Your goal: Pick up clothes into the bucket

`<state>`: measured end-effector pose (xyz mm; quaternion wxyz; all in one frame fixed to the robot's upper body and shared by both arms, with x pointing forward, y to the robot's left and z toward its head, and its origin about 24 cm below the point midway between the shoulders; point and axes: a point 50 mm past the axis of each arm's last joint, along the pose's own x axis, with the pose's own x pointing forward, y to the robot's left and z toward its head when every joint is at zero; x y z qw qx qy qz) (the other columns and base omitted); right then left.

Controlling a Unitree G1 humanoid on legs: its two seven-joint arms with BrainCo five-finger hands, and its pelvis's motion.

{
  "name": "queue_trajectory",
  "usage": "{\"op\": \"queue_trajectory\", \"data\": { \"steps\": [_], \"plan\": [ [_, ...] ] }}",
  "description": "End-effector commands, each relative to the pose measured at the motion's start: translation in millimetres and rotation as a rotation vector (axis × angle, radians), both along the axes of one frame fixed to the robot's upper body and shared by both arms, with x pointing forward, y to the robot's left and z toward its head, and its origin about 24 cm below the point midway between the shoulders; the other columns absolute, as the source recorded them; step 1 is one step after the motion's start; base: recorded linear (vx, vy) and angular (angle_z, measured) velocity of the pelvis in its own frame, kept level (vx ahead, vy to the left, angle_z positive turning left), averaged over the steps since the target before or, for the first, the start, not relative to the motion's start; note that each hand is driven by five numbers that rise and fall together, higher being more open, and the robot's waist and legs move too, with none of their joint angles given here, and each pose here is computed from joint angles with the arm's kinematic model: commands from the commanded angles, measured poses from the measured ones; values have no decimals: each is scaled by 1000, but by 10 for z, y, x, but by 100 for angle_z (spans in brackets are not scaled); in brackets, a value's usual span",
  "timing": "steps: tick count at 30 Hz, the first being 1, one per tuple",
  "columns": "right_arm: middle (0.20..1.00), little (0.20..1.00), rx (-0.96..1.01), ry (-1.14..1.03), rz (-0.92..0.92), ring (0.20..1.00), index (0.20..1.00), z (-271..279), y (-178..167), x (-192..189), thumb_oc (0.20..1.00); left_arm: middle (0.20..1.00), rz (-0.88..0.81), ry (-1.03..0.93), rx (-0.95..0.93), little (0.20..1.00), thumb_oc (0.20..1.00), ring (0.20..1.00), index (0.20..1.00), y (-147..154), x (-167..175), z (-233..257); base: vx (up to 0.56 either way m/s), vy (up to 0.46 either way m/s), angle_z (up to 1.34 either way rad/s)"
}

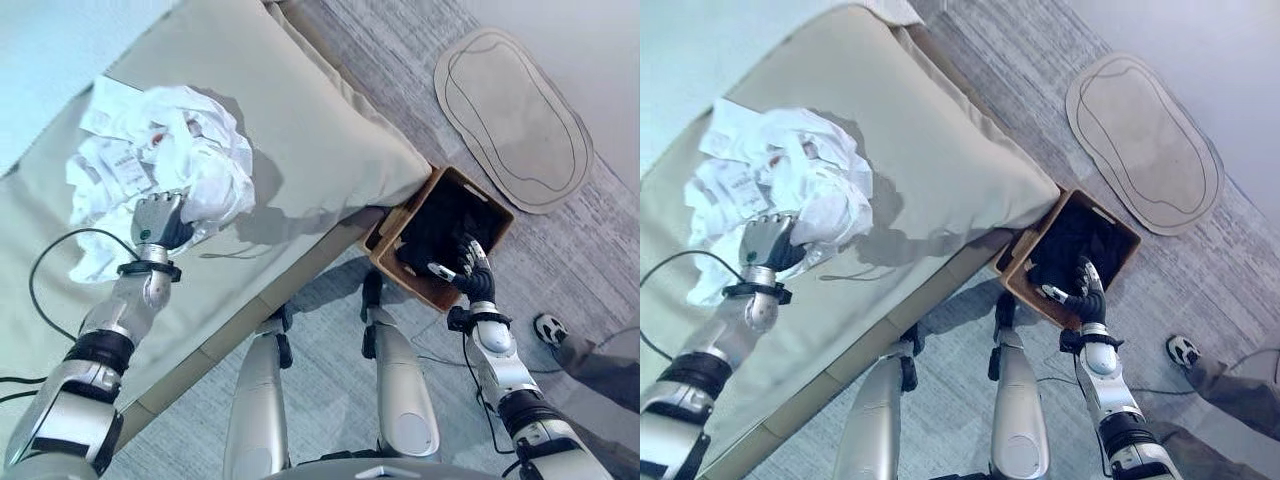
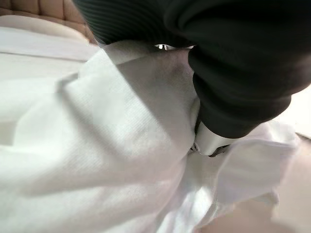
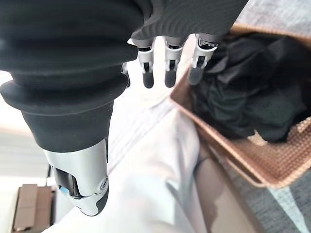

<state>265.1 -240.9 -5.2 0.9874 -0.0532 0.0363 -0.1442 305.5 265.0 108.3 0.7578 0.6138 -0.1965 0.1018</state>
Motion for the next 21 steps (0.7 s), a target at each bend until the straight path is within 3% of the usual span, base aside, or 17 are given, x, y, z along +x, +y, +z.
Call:
{"op": "queue_trajectory", "data": {
  "steps": [1,10,14,15,21],
  "plan": [
    [1000,1000,-20,30,-58,1000,1000,-87,-157,-155,1000,200,-121,-89,-128,200,200,200,200,-143,-30,211,37,-76,11],
    [1000,1000,-19,83,-14,1000,1000,-173,-59,-146,1000,200,-520,-259,-416,200,200,200,200,-697,-286,772,35,-55,13],
    [1000,1000,-33,-3,141,1000,1000,29,148,-33,1000,200,-675,-243,-541,200,200,200,200,-884,-364,850,42,-29,-2],
    [1000,1000,-12,-77,261,1000,1000,192,306,10,1000,200,-721,-227,-572,200,200,200,200,-972,-382,845,44,-42,-10],
    [1000,1000,79,-231,485,1000,1000,546,641,118,1000,200,-792,-84,-770,200,200,200,200,-1115,-379,610,28,-30,-9]
  ]
}}
